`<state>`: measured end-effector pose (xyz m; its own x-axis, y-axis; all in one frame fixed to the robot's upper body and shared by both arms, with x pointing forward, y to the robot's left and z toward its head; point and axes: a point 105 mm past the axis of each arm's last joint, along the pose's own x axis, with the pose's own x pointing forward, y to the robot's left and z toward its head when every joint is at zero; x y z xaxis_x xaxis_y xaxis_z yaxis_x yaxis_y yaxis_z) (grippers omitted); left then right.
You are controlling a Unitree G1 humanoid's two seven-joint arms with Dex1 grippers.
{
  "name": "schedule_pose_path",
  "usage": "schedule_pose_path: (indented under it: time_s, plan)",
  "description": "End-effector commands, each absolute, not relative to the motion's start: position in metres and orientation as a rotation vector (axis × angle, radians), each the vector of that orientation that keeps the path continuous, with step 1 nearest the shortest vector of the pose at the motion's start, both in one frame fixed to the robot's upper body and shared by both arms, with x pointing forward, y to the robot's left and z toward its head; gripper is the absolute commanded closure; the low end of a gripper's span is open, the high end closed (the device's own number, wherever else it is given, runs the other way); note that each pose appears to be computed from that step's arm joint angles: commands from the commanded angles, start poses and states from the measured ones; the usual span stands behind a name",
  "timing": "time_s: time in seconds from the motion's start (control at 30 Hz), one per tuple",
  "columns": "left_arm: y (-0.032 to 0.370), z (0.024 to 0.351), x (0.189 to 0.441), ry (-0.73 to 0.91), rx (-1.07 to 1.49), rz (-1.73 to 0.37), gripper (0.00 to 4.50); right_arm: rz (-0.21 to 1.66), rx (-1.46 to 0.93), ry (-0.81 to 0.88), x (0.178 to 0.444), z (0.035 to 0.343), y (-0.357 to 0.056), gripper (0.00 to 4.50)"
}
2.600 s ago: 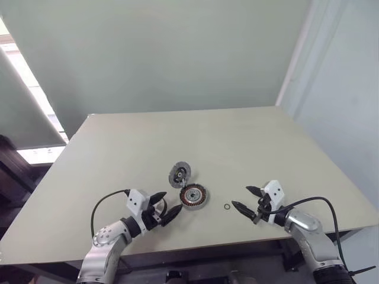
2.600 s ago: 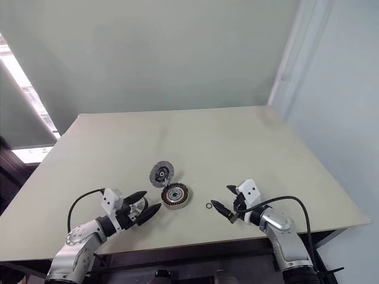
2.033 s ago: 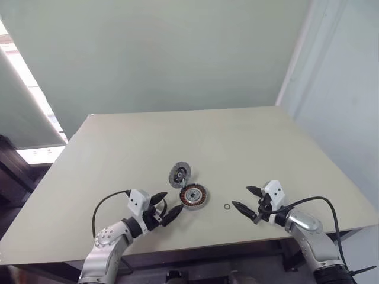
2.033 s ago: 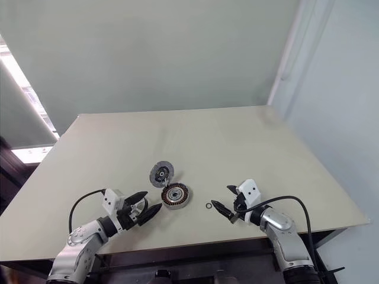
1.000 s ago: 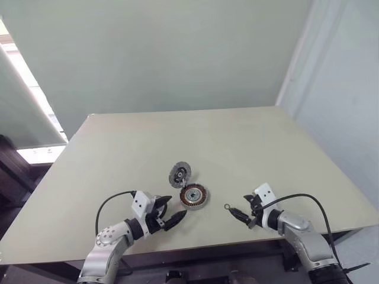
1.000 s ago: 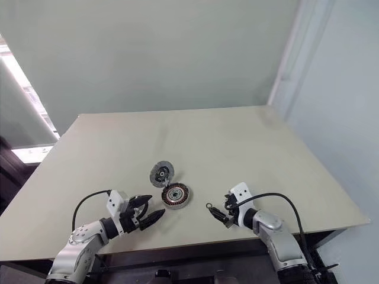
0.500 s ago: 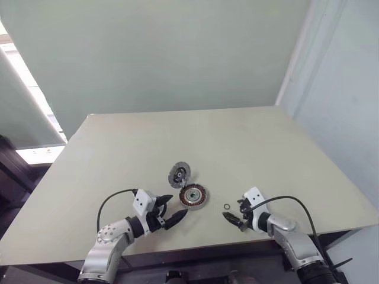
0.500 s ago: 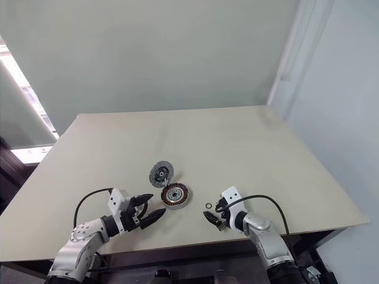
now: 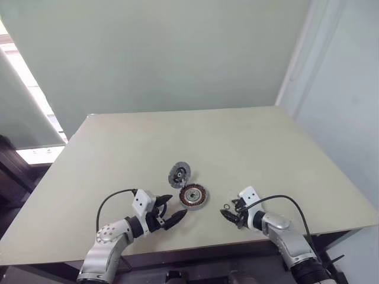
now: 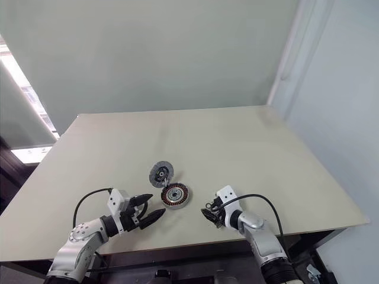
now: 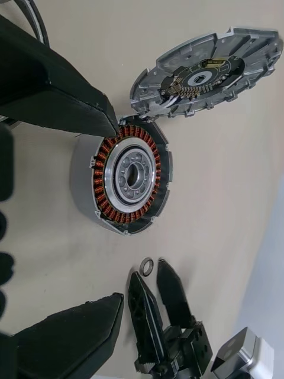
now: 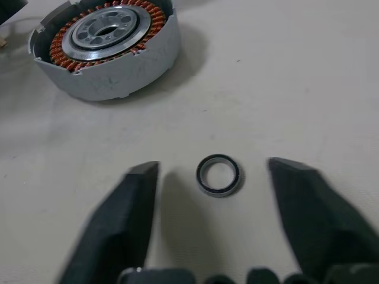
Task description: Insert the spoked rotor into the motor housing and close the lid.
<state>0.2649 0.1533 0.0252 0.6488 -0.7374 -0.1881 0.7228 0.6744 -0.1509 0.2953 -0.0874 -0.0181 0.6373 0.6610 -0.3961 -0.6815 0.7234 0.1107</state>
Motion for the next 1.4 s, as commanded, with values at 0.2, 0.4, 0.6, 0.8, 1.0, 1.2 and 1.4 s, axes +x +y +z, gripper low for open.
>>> schedule_pose_path:
  time_s: [0.2,0.4,0.6,0.8,1.0,1.2,1.4]
  plan:
    - [0.153,0.033,0.269,0.207,-0.039,-0.836,0.0,0.761,-0.037,0.393,0.301,-0.009,-0.087,3.82]
    - [0.156,0.032,0.271,0.206,-0.039,-0.827,0.0,0.729,0.016,0.287,0.313,0.013,-0.084,3.82]
    - [0.157,0.033,0.271,0.201,-0.043,-0.816,0.0,0.741,0.026,0.185,0.324,0.041,-0.074,3.82]
    - [0.163,0.029,0.269,0.216,-0.033,-0.801,0.0,0.792,0.036,0.167,0.331,0.059,-0.044,3.82]
    - [0.164,0.029,0.268,0.207,-0.033,-0.792,0.0,0.85,0.031,0.205,0.332,0.062,-0.012,3.82]
    - [0.166,0.03,0.266,0.199,-0.031,-0.783,0.0,0.86,-0.001,0.218,0.335,0.062,-0.002,3.82]
    - [0.167,0.03,0.265,0.198,-0.03,-0.776,0.0,0.892,-0.045,0.233,0.333,0.056,0.006,3.82]
